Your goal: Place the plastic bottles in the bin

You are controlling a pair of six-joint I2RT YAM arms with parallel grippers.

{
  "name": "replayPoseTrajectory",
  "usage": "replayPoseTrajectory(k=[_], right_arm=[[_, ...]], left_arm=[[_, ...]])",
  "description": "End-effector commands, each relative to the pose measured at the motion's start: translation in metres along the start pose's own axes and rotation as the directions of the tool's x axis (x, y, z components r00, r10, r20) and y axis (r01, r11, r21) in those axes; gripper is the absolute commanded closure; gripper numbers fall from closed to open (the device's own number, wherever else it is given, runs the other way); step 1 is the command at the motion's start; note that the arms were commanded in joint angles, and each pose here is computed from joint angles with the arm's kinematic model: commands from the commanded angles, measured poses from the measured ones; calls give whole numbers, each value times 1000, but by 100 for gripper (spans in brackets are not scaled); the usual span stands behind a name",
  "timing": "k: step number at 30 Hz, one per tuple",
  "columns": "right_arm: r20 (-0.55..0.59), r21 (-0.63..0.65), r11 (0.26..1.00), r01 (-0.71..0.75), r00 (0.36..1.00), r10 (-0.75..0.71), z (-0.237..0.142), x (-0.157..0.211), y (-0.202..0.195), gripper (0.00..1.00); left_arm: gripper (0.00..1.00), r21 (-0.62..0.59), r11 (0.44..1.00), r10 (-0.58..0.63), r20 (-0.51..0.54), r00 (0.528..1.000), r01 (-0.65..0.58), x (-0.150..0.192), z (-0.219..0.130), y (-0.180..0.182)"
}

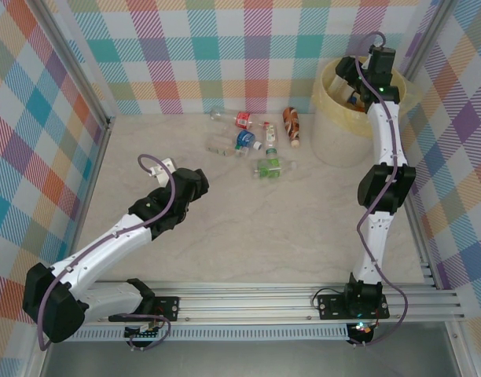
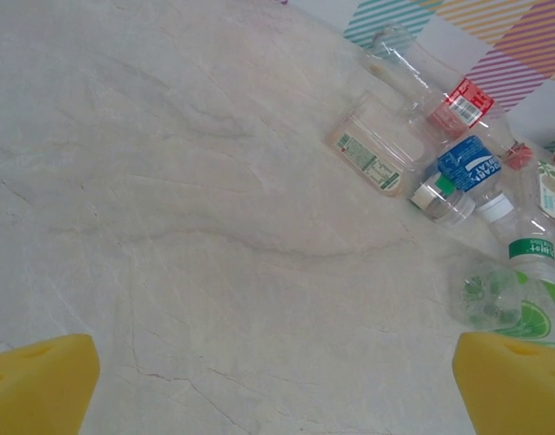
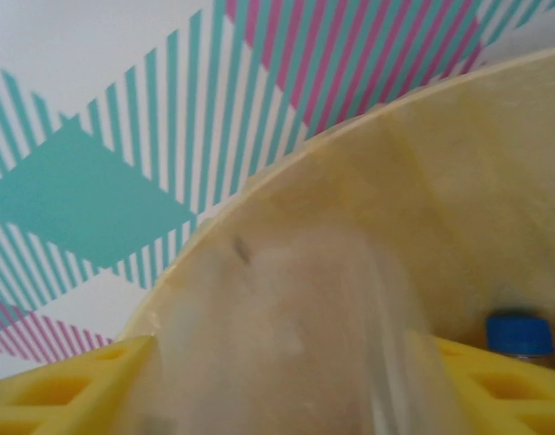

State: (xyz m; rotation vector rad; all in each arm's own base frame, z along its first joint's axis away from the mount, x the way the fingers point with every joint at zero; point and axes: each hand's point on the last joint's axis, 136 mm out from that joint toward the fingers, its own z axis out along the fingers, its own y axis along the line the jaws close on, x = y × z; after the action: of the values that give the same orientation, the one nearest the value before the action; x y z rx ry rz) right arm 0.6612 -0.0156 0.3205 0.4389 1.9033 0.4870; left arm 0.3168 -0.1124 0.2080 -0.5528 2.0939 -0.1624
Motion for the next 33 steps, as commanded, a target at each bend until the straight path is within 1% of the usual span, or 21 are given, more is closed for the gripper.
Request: replayPoseTrajectory(k=[1, 12, 17, 22, 27, 30, 31, 33], right_arm=[[35, -71, 997, 9, 999, -7, -19, -22, 23, 23], [91, -94, 994, 64, 994, -55, -53, -43, 43, 17], [84, -115, 990, 83, 994, -74, -76, -42, 52, 13], [80, -193, 969, 155, 987, -142, -112, -31, 70, 9], [69, -346, 897, 275, 961, -268, -158, -3, 98, 6], [85, -460, 813, 356, 929, -359, -182, 23, 115, 5], [91, -505, 771, 388, 912, -400, -189, 36, 121, 4], [83, -601, 690, 403, 890, -448, -202, 64, 131, 3]], left_arm=[[0, -39, 999, 1, -10, 1000, -1, 4, 5, 9], [0, -36, 999, 4, -42, 999, -6, 12, 12, 3], [0, -32, 999, 8, -61, 998, -10, 15, 15, 0], [0, -12, 1000, 7, -77, 997, -8, 18, 18, -6], [0, 1, 1000, 0, -89, 996, 0, 22, 23, -12], [0, 13, 1000, -8, -101, 995, 9, 24, 26, -16], [0, 17, 1000, -13, -105, 994, 14, 25, 27, -17], [0, 17, 999, -25, -113, 993, 27, 27, 28, -18]])
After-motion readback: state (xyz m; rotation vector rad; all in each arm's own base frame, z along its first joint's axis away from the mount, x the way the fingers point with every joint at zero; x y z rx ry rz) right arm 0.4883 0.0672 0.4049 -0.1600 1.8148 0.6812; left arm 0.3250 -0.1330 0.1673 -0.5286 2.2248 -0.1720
